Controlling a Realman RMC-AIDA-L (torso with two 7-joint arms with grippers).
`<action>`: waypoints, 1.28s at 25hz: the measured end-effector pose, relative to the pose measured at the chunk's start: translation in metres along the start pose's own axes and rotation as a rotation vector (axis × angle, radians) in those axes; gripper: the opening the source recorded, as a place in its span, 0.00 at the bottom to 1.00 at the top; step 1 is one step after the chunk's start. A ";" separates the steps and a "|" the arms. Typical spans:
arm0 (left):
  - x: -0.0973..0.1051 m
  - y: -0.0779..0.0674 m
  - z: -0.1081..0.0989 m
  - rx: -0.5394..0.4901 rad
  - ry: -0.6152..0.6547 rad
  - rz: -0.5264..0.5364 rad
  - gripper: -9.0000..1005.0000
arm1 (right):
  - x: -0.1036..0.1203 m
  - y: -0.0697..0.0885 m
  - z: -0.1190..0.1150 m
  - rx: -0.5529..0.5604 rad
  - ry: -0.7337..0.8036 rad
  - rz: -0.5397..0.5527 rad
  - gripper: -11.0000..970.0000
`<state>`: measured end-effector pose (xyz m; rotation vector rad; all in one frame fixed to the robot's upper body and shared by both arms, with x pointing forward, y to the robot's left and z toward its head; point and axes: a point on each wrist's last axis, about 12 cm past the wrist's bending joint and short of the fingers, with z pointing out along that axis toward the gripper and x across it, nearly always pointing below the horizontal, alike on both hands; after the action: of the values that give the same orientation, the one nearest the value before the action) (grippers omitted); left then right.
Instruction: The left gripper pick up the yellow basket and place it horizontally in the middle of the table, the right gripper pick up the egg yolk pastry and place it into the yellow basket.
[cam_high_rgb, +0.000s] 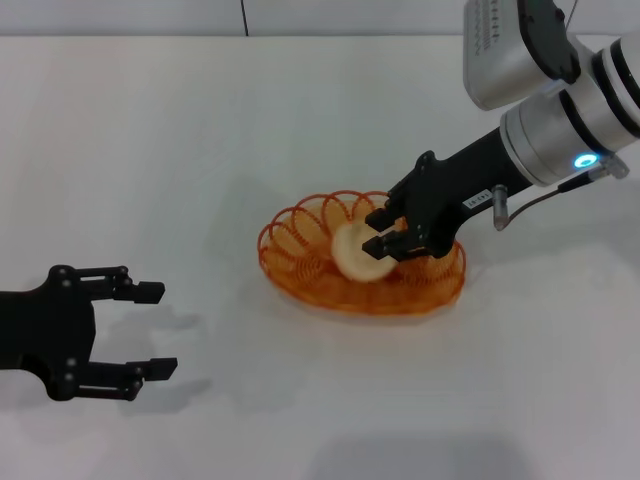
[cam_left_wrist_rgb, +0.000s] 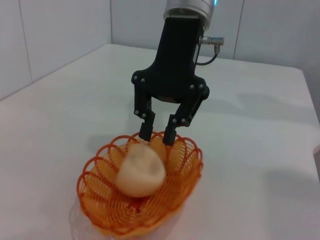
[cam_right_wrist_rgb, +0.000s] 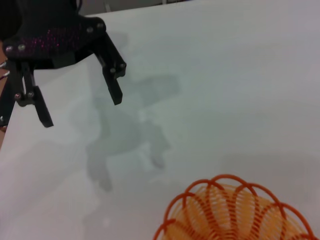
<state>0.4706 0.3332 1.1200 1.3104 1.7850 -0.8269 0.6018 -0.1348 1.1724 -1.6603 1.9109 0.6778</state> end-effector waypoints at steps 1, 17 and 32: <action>0.000 0.000 0.000 -0.001 0.000 0.000 0.78 | 0.001 0.000 0.000 0.002 -0.005 0.003 0.16; 0.008 0.001 -0.008 -0.041 -0.031 -0.012 0.77 | 0.065 0.019 -0.037 -0.038 -0.216 0.044 0.69; 0.004 0.027 0.001 0.005 -0.056 -0.029 0.77 | 0.123 0.031 -0.062 -0.069 -0.244 0.113 0.76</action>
<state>0.4956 0.3416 1.1141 1.2558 1.7626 -0.8761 0.5535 -0.2624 1.1370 -1.4433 1.8328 0.9551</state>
